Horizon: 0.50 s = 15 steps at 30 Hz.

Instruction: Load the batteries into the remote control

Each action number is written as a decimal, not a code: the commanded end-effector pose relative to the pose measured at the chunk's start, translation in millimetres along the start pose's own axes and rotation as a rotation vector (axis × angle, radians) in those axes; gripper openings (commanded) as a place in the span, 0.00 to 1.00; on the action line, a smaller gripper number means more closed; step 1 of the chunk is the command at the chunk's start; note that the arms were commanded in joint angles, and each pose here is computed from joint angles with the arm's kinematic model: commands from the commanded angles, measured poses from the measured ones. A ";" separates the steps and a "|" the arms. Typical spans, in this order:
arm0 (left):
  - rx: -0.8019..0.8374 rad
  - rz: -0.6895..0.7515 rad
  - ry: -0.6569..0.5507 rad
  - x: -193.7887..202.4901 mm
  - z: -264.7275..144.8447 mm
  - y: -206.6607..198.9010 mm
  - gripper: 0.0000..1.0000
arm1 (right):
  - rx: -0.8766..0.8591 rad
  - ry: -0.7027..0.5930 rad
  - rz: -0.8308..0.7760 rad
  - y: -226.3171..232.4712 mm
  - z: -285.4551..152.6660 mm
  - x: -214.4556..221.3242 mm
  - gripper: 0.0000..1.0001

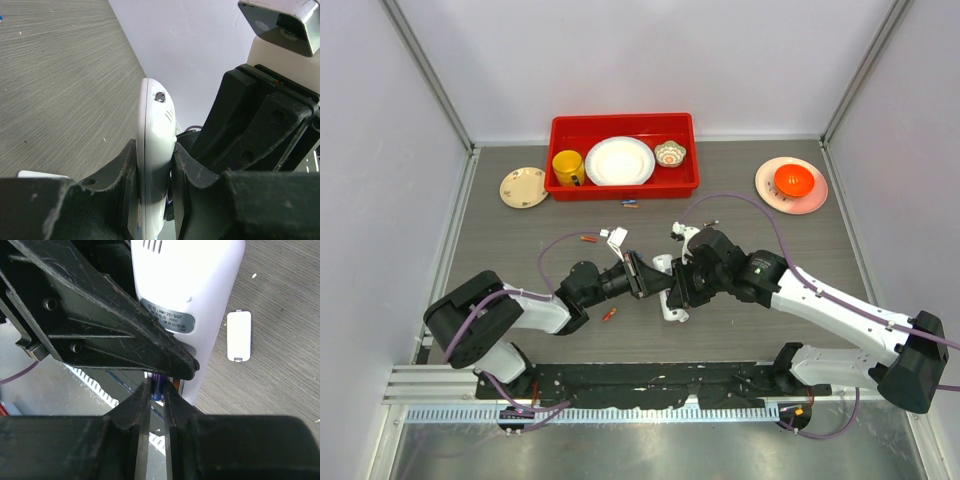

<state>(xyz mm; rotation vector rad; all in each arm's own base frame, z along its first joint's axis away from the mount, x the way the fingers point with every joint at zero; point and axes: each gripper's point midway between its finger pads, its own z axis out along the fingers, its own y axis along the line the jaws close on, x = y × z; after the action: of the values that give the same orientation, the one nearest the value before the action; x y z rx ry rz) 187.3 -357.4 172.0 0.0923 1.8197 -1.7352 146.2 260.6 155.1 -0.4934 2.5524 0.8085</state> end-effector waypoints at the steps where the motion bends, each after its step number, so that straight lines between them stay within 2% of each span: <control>1: 0.391 0.093 -0.058 -13.9 -8.5 -101.1 0.00 | -0.010 -0.121 -0.011 4.5 7.2 -31.6 0.19; 15: 0.362 0.046 -0.091 -20.6 -2.9 -95.3 0.00 | 0.006 -0.084 -0.026 3.6 1.6 -27.7 0.24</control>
<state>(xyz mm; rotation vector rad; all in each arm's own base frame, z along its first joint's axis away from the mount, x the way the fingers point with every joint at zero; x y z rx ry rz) 185.0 -359.2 171.2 0.0911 1.8240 -1.7384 144.1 259.9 154.1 -0.5049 2.5608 0.8101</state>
